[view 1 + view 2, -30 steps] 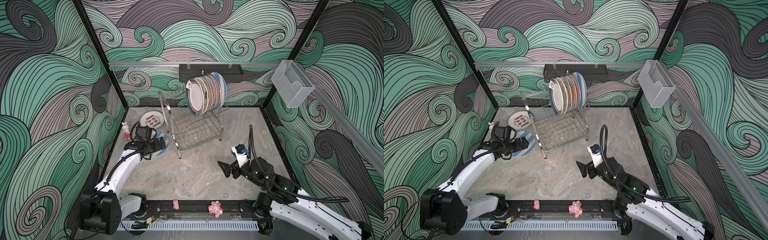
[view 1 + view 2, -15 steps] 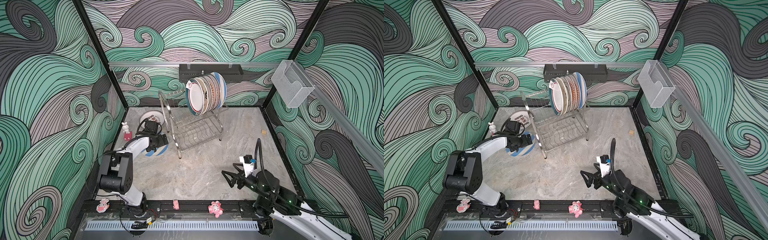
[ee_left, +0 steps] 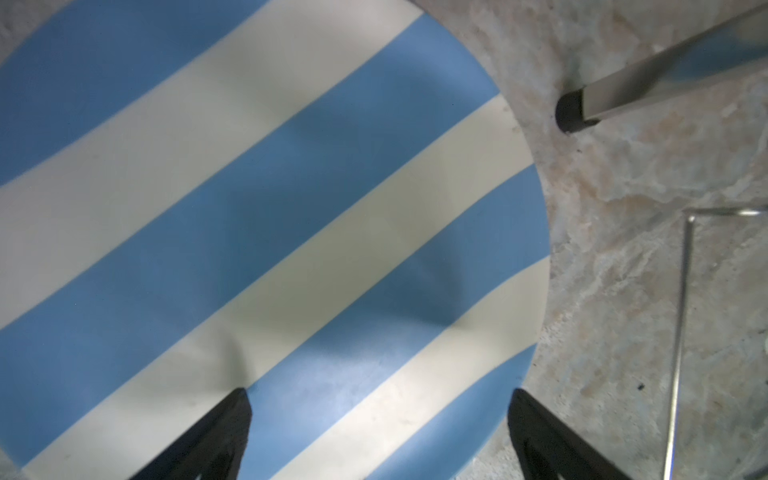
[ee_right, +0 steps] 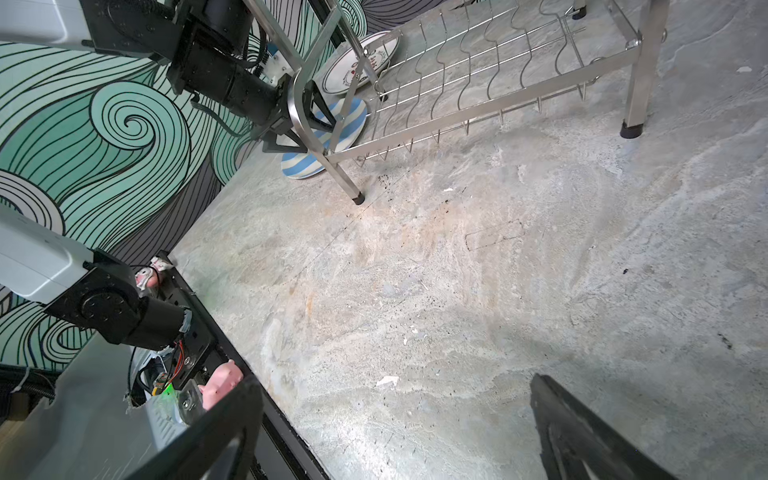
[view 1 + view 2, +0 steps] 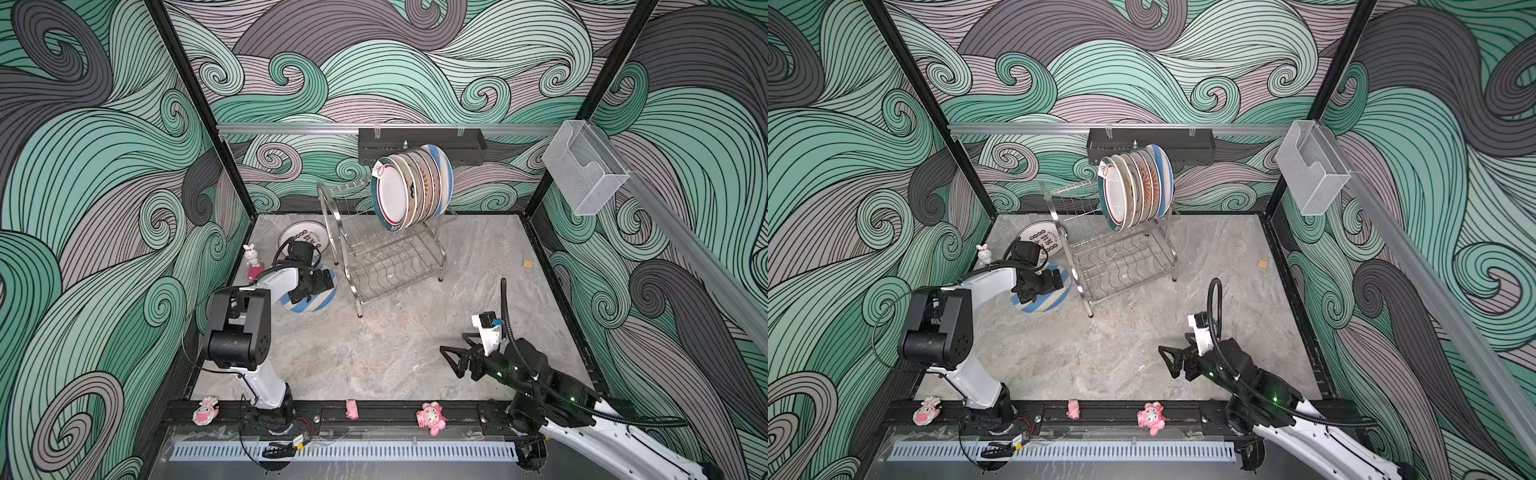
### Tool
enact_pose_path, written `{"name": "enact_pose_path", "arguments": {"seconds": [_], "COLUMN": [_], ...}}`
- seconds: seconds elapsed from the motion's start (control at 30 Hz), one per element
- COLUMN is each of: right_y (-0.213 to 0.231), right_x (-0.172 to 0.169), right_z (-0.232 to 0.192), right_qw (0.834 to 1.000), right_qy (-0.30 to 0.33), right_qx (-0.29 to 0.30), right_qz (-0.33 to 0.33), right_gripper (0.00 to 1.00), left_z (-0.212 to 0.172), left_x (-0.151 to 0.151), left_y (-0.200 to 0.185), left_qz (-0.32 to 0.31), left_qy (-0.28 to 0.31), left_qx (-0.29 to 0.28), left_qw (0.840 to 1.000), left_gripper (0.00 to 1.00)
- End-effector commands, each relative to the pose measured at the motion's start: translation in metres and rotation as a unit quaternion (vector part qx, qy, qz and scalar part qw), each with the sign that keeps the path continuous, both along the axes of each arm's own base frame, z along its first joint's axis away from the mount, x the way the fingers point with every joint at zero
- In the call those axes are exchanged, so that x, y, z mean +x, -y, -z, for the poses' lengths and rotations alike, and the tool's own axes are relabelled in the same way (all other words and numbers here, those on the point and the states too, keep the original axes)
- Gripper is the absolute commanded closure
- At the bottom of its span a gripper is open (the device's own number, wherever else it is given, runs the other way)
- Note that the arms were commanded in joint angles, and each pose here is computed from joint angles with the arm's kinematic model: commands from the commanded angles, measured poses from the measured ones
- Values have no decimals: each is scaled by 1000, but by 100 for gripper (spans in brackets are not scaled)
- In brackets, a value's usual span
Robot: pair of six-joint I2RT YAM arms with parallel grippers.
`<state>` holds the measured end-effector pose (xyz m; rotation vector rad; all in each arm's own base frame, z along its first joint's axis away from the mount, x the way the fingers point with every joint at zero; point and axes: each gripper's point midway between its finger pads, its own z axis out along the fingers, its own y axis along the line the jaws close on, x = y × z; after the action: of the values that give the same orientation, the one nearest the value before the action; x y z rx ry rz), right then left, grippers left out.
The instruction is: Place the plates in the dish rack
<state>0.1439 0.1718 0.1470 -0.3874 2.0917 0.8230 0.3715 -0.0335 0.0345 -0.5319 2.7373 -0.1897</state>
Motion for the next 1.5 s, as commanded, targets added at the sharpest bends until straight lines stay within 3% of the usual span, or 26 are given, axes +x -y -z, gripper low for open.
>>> {"name": "enact_pose_path", "arguments": {"seconds": [0.0, 0.33, 0.7, 1.03, 1.47], "right_y": [2, -11, -10, -11, -19], "right_x": [-1, 6, 19, 31, 39], "right_z": [3, 6, -9, -17, -15], "right_qw": [1000, 996, 996, 995, 994], "right_qy": [-16, -39, -28, -61, -87], "right_qx": [-18, -81, -85, -78, -65], "right_qz": [2, -17, 0, 17, 5], "right_gripper": [0, 0, 0, 0, 0], "left_z": [0, 22, 49, 34, 44], "left_x": [11, -19, -91, -115, -156], "left_y": [2, 9, 38, 65, 97], "left_qz": [2, -13, 0, 32, 34], "left_qy": [8, -26, -84, -81, -99], "left_qx": [-17, -47, -72, -63, -104], "left_qw": [1000, 998, 994, 994, 989], "left_gripper": [1, 2, 2, 1, 1]}}
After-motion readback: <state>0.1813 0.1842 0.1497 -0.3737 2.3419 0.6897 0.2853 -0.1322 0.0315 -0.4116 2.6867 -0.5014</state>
